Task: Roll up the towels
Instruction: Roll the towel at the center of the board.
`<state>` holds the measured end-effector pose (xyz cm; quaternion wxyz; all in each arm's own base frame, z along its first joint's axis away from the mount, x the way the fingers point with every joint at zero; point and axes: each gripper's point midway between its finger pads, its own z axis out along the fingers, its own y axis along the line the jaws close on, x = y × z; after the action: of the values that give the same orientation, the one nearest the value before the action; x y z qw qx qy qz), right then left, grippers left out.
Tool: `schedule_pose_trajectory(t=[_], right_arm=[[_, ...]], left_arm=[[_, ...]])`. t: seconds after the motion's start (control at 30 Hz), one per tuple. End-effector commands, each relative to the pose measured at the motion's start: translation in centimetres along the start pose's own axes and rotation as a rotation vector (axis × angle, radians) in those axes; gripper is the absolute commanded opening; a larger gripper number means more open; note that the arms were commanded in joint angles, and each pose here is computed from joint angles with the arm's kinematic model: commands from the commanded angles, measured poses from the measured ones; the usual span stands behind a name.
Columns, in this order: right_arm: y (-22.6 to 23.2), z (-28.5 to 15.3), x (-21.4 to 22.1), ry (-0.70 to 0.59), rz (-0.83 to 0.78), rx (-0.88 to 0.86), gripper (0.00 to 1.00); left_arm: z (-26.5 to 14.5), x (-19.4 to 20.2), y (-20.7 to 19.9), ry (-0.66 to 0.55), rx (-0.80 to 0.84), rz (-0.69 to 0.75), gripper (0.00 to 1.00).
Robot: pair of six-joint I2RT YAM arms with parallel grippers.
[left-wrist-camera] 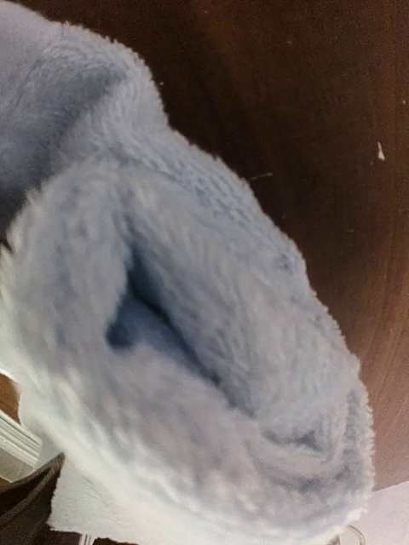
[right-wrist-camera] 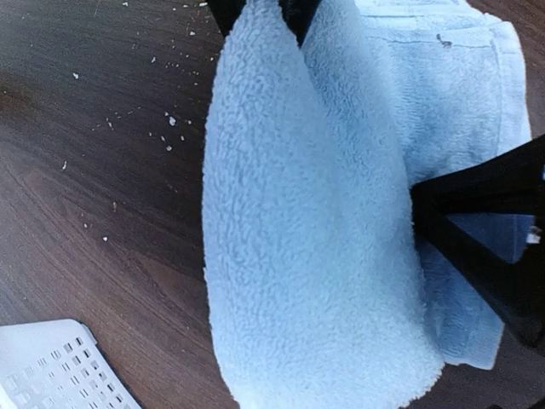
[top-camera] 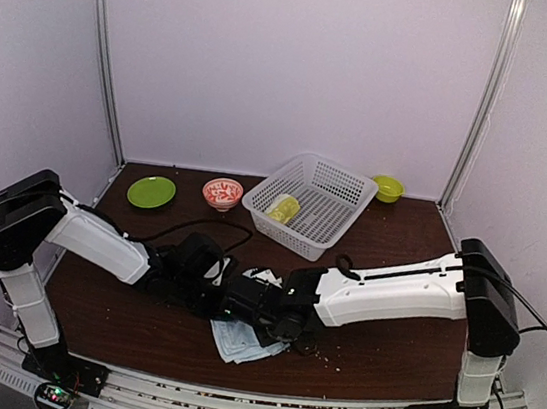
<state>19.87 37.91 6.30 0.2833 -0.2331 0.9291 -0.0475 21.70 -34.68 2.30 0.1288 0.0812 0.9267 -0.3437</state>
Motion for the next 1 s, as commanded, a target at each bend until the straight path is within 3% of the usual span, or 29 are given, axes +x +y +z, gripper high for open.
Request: schedule_pose_trajectory(t=[0.0, 0.63, 0.97], right_arm=[[1.4, -2.1, -1.7, -0.053, 0.020, -0.110, 0.00], [5.2, -1.4, -0.3, -0.037, 0.014, -0.336, 0.03], [6.1, -0.2, -0.1, -0.008, -0.003, -0.326, 0.04]], left_arm=[[0.3, -1.1, -2.5, -0.034, 0.114, -0.022, 0.00], [1.0, -0.1, -1.7, -0.012, 0.129, -0.089, 0.00], [-2.9, 1.3, -1.1, 0.005, 0.066, -0.031, 0.22]])
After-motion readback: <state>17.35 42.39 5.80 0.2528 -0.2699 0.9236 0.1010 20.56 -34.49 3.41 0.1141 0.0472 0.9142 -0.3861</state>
